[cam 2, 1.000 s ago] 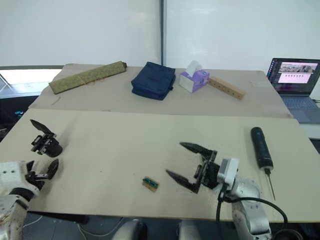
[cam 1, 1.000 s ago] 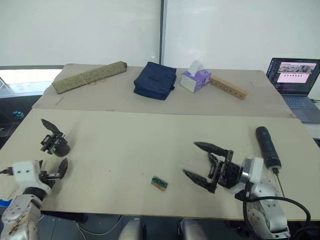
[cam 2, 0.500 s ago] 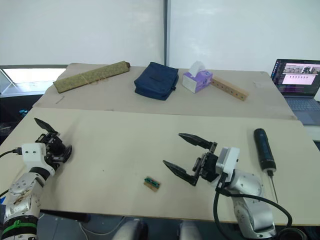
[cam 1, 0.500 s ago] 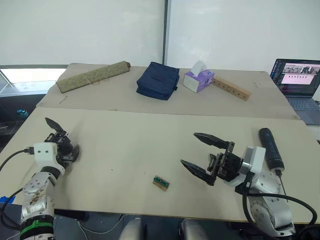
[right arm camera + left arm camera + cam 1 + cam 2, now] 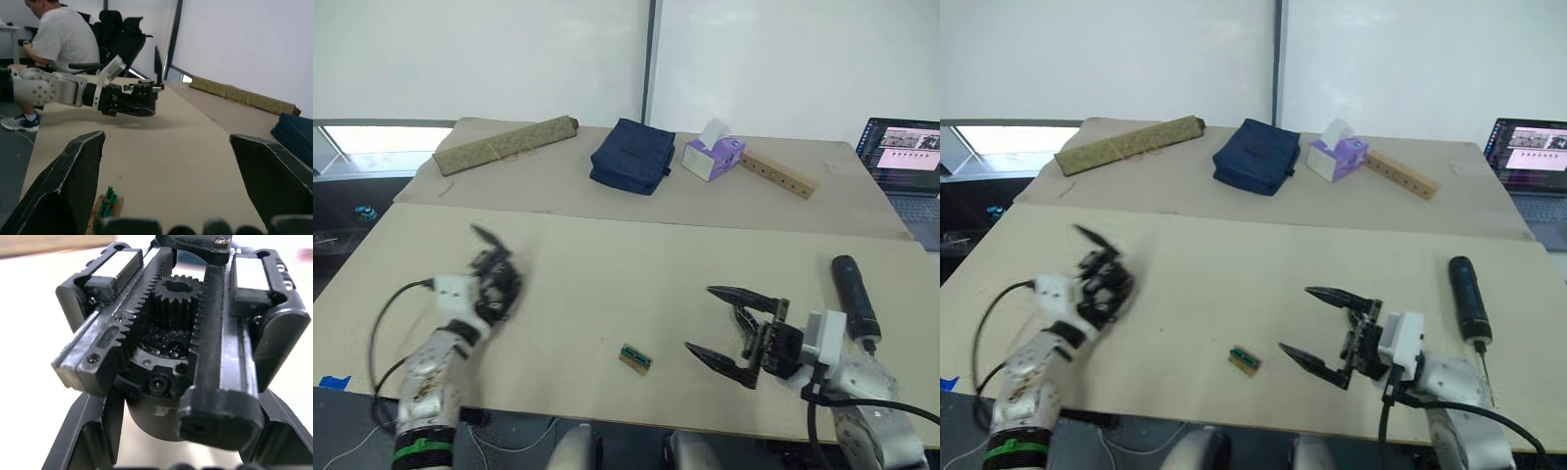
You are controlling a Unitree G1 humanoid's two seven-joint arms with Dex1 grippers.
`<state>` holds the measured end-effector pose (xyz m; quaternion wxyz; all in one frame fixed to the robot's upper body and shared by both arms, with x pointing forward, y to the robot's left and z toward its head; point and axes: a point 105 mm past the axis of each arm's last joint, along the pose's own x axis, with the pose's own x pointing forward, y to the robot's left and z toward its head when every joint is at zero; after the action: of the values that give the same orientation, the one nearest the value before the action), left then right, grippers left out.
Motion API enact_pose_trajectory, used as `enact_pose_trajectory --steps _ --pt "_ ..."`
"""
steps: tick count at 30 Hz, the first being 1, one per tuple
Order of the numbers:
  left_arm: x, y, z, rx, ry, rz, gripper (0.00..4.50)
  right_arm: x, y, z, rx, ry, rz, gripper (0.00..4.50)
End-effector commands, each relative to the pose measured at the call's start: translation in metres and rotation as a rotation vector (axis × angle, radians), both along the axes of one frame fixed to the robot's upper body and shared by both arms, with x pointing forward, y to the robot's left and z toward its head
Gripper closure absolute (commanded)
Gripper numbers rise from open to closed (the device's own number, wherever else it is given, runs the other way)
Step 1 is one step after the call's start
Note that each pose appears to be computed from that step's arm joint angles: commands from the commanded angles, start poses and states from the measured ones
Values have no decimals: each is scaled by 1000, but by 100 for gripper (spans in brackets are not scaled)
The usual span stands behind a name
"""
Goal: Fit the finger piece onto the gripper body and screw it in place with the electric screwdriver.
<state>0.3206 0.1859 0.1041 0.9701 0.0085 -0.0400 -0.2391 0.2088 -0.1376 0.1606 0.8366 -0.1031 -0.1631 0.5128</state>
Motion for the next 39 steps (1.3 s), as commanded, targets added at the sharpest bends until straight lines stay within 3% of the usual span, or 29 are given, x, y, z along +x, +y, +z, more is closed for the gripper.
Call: enact_pose_trajectory --steps 1,6,12,16,28,30,33,39 --pt "-5 -51 22 73 -81 -179 215 -9 -6 8 -6 -48 12 0" --pt "1 -83 -6 134 4 -269 215 -18 -15 1 -28 -2 -10 0" --pt "5 -97 -15 201 14 -343 215 -15 -17 4 -19 -21 -59 0" --pt "-5 -112 -23 206 44 -439 215 -15 -16 6 -14 -23 -72 0" --pt "-9 -109 -35 251 85 -483 215 -20 -17 -3 -24 -9 -89 0" --pt "-11 -108 -35 242 99 -504 113 -20 -17 -4 -27 -8 -92 0" --pt "-16 -102 -39 254 146 -560 9 -20 -19 -5 -34 -5 -95 0" --pt "-13 -83 -36 265 149 -607 9 -23 -22 -6 -44 -1 -102 0"
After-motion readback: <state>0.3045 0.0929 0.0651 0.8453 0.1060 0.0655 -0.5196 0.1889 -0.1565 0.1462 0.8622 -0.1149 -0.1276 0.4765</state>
